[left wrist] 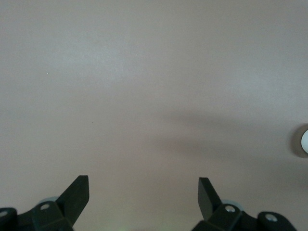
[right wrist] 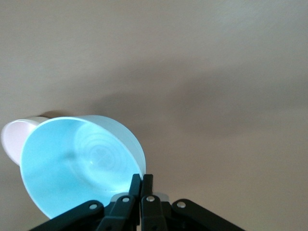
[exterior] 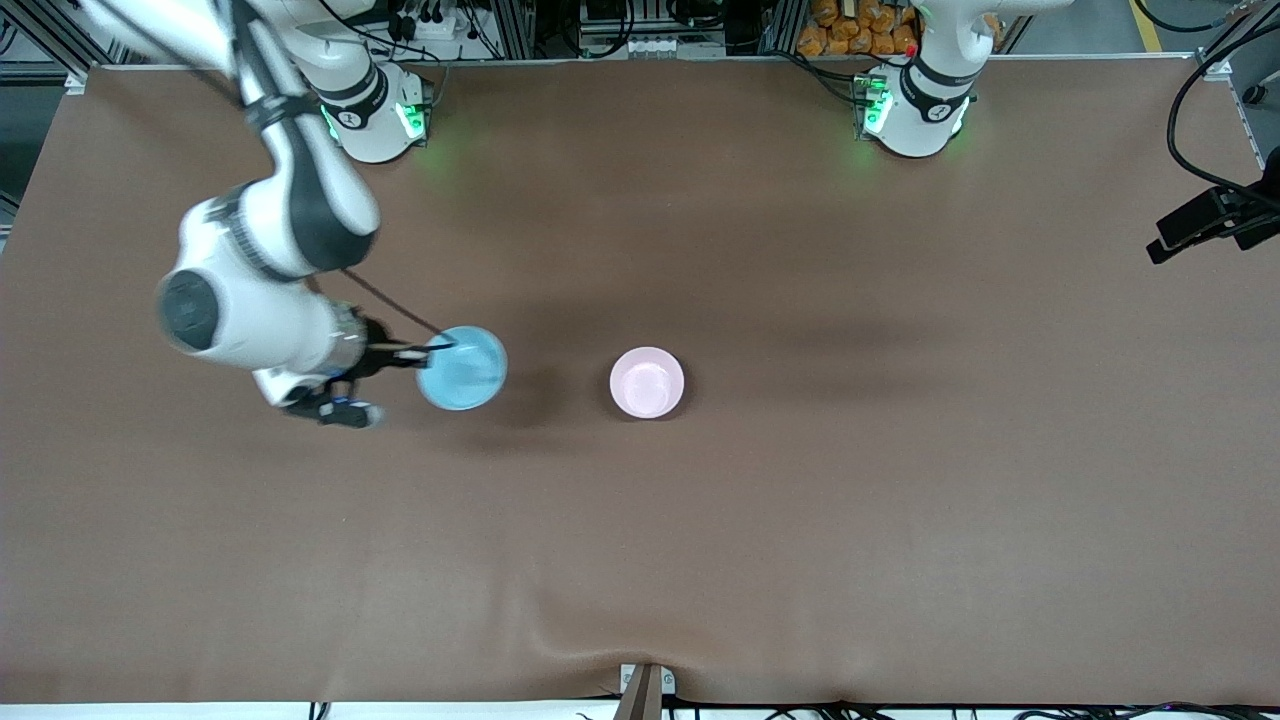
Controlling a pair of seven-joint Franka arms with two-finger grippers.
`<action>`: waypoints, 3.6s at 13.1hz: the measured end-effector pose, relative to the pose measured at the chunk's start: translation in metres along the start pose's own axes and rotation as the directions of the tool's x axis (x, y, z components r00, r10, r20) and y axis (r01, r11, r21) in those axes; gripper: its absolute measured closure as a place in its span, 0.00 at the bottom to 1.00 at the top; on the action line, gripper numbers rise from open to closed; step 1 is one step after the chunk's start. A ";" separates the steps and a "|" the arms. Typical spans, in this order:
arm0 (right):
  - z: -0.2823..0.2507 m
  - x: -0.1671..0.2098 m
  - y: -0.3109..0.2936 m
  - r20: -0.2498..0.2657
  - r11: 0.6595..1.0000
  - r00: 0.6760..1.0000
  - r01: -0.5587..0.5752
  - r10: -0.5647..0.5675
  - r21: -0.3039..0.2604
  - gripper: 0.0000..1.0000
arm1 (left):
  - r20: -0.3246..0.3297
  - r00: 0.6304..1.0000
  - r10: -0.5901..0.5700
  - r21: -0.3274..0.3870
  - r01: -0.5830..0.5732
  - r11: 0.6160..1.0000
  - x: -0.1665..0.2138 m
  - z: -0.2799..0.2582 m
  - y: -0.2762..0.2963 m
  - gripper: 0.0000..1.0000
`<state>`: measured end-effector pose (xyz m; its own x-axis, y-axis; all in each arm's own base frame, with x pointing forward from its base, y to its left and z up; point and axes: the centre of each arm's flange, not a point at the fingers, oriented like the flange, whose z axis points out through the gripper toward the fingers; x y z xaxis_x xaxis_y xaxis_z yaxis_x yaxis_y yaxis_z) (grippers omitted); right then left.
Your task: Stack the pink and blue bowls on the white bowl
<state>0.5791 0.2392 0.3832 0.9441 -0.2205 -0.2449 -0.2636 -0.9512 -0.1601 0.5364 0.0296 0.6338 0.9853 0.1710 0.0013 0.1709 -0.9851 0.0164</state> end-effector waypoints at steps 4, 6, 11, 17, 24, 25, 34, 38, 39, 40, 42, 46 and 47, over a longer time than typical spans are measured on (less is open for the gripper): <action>0.055 -0.064 -0.097 -0.008 0.991 0.991 -0.131 0.131 -0.022 0.98 | -0.005 1.000 0.000 -0.001 0.000 1.000 0.001 0.002 0.000 0.00; 0.090 -0.081 -0.126 -0.024 0.981 0.981 -0.195 0.194 -0.013 0.98 | -0.004 1.000 0.000 0.000 0.000 1.000 0.001 0.004 0.000 0.00; 0.148 -0.074 -0.150 -0.072 0.961 0.959 -0.270 0.274 0.055 0.98 | -0.001 1.000 0.006 0.000 -0.006 1.000 0.001 0.006 0.003 0.00; 0.147 -0.054 -0.159 -0.085 0.952 0.950 -0.292 0.299 0.086 0.98 | 0.006 0.999 0.032 0.003 -0.032 0.999 0.001 0.010 0.018 0.00; 0.176 -0.047 -0.154 -0.081 0.951 0.948 -0.302 0.307 0.069 0.98 | 0.006 0.998 0.065 0.007 -0.065 0.998 -0.002 0.011 0.036 0.00; 0.178 -0.046 -0.154 -0.083 0.951 0.948 -0.302 0.307 0.072 0.98 | 0.006 0.998 0.065 0.007 -0.065 0.998 -0.002 0.011 0.036 0.00; 0.173 -0.040 -0.160 -0.086 0.951 0.948 -0.299 0.306 0.081 0.33 | 0.011 0.998 0.065 0.008 -0.065 0.998 -0.002 0.013 0.035 0.00; 0.067 -0.015 -0.153 -0.035 0.946 0.946 -0.323 0.323 0.000 0.00 | 0.011 0.998 0.065 0.008 -0.065 0.998 -0.002 0.013 0.035 0.00; 0.023 -0.003 -0.139 -0.011 0.948 0.948 -0.317 0.317 -0.016 0.00 | 0.011 0.998 0.065 0.008 -0.065 0.998 -0.002 0.013 0.035 0.00; -0.018 0.009 -0.121 0.014 0.956 0.956 -0.294 0.294 -0.017 0.00 | 0.011 0.998 0.065 0.008 -0.065 0.998 -0.002 0.013 0.036 0.00; -0.073 0.030 -0.077 0.063 0.971 0.969 -0.240 0.240 -0.007 0.00 | 0.011 0.998 0.065 0.008 -0.065 0.998 -0.002 0.013 0.036 0.00; -0.145 0.054 0.011 0.074 0.996 0.993 -0.088 0.088 -0.010 0.00 | 0.010 0.998 0.064 0.008 -0.064 0.998 -0.002 0.012 0.035 0.00; -0.162 0.055 0.029 0.058 0.998 0.997 -0.057 0.058 -0.022 0.00 | 0.010 0.998 0.064 0.008 -0.064 0.998 -0.002 0.012 0.035 0.00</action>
<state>0.6553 0.1649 0.5198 0.9142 -0.2621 -0.3090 -0.3122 -0.9418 -0.1249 0.5403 -0.0055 0.6222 0.9942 0.1073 -0.0072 0.1074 -0.9942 0.0084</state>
